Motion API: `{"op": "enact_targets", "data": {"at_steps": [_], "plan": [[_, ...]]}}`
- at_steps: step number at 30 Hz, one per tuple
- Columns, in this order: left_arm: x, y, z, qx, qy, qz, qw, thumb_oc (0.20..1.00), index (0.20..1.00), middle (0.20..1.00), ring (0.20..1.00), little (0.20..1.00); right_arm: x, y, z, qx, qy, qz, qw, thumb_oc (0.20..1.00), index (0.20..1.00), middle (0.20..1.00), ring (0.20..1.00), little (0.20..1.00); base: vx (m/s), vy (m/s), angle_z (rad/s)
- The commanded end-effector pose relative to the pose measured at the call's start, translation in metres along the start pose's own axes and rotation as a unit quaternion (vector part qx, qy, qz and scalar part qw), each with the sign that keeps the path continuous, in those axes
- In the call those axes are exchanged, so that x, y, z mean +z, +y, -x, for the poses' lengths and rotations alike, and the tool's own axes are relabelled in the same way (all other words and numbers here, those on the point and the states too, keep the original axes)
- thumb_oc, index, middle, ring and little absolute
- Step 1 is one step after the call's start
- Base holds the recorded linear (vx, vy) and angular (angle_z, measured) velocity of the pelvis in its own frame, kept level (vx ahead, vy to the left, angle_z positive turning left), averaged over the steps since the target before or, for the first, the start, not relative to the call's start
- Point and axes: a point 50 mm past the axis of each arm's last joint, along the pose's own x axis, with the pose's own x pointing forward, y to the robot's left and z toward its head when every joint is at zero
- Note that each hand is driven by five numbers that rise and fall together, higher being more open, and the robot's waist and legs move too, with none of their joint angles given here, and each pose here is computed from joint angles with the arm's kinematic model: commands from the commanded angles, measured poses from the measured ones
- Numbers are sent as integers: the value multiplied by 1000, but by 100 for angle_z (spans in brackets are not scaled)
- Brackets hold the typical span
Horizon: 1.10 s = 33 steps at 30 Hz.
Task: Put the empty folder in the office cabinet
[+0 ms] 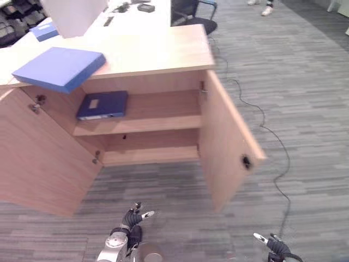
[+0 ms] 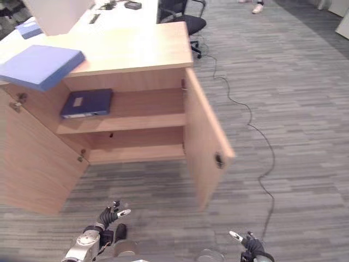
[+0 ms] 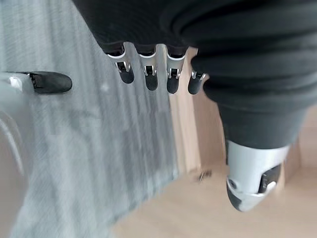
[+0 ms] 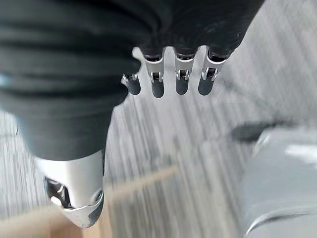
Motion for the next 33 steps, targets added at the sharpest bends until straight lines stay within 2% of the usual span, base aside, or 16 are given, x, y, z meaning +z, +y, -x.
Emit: {"op": "enact_targets", "data": {"at_steps": [1, 8, 13, 28, 33], "plan": [[29, 11, -1, 5, -71, -17, 997, 1000, 1000, 1000, 1000, 1000, 33, 3, -5, 16, -51, 32, 998, 1000, 1000, 1000, 1000, 1000, 65, 453, 69], [47, 27, -1, 16, -95, -39, 995, 1000, 1000, 1000, 1000, 1000, 44, 35, -6, 62, -76, 48, 994, 1000, 1000, 1000, 1000, 1000, 47, 451, 8], [43, 24, -5, 16, -77, -34, 996, 1000, 1000, 1000, 1000, 1000, 51, 39, -8, 67, -81, 61, 993, 1000, 1000, 1000, 1000, 1000, 151, 472, 29], [23, -2, -2, -13, -54, -17, 998, 1000, 1000, 1000, 1000, 1000, 31, 27, -6, 59, -46, 92, 993, 1000, 1000, 1000, 1000, 1000, 70, 66, 7], [30, -5, -4, -18, -66, -6, 998, 1000, 1000, 1000, 1000, 1000, 35, 20, -7, 50, -50, 87, 994, 1000, 1000, 1000, 1000, 1000, -35, -1, -3]]}}
